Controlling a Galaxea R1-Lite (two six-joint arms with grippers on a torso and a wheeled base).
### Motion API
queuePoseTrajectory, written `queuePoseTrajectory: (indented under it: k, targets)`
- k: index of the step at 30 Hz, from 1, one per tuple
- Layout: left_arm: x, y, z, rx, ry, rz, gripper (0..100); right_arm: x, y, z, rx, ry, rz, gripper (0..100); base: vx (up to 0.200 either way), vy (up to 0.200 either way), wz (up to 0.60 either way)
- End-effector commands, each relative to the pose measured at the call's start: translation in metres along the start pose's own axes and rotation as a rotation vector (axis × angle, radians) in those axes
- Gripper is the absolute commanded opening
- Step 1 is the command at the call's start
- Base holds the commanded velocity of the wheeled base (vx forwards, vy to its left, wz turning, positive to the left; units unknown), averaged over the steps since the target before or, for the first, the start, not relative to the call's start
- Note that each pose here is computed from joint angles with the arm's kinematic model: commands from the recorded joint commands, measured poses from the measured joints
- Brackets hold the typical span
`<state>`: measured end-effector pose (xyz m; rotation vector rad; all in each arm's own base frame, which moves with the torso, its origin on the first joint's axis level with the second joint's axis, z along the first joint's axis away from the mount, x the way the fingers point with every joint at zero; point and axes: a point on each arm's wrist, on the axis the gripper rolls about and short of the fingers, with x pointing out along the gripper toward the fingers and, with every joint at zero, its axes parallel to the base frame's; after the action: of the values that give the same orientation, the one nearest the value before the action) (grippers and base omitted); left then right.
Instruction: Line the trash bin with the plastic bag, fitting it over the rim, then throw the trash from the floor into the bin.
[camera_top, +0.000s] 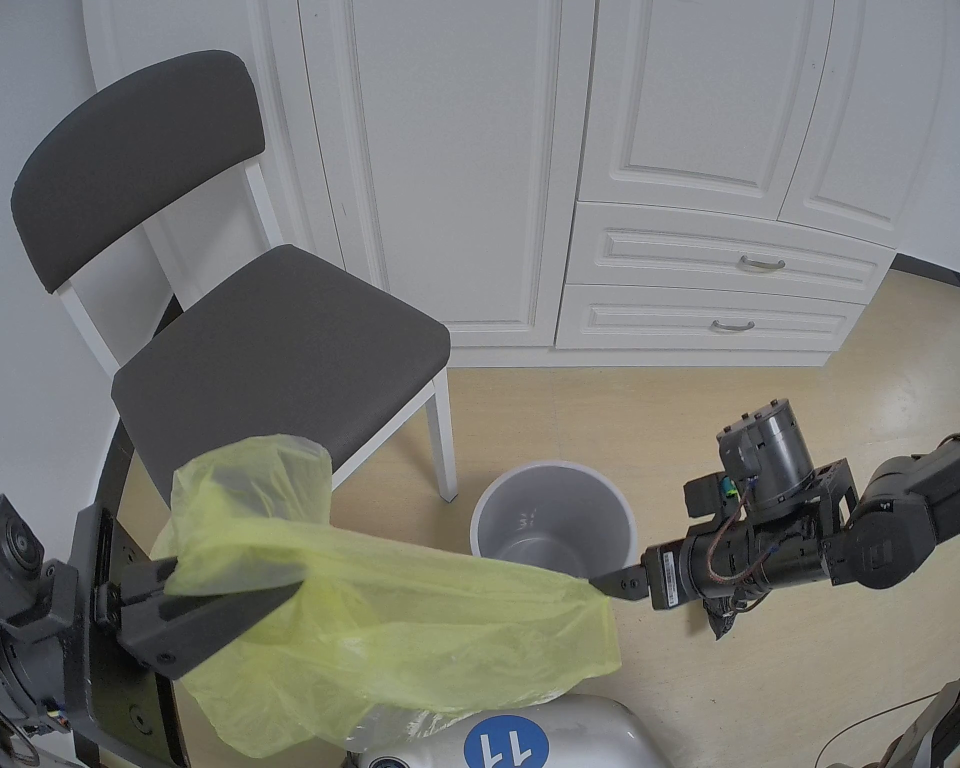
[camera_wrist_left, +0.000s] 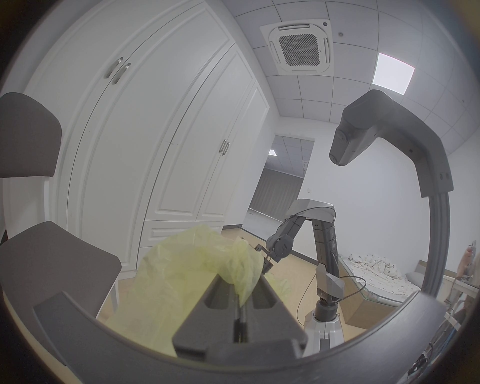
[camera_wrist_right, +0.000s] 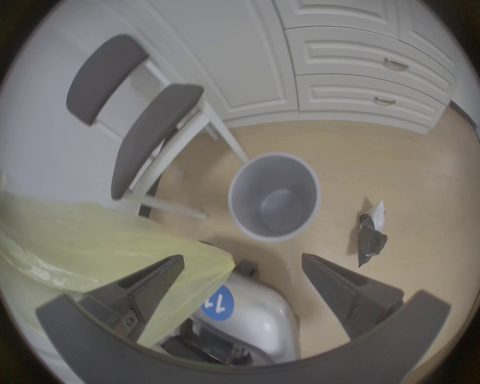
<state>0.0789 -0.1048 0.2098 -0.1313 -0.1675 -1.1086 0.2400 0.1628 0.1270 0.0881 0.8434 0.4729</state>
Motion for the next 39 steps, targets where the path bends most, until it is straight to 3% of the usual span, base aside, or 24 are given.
queuePoseTrajectory:
  k: [1,2,8,15,24,39]
  targets:
    - [0.000,0.000,0.001,0.001,-0.006,0.002,0,-0.004,0.002,-0.020,-0.090,0.056,0.012,100,0.000,0.000,0.00]
    - [0.000,0.001,0.002,0.003,-0.007,0.005,0,-0.006,0.002,-0.031,-0.157,0.085,0.029,100,0.000,0.000,0.00]
    - [0.000,0.001,0.003,0.005,-0.014,0.011,0,-0.013,0.012,-0.045,-0.245,0.113,0.082,100,0.000,0.000,0.00]
    - [-0.001,0.001,0.004,0.009,-0.043,0.010,0,-0.023,0.015,-0.043,-0.252,0.082,0.093,100,0.000,0.000,0.00]
    - [-0.002,0.001,0.003,0.009,-0.039,0.009,0,-0.062,0.016,-0.037,-0.257,-0.044,0.131,100,0.000,0.000,0.00]
    - [-0.003,0.001,0.001,0.013,-0.036,0.006,0,-0.066,0.014,-0.030,-0.233,-0.079,0.122,100,0.000,0.000,0.00]
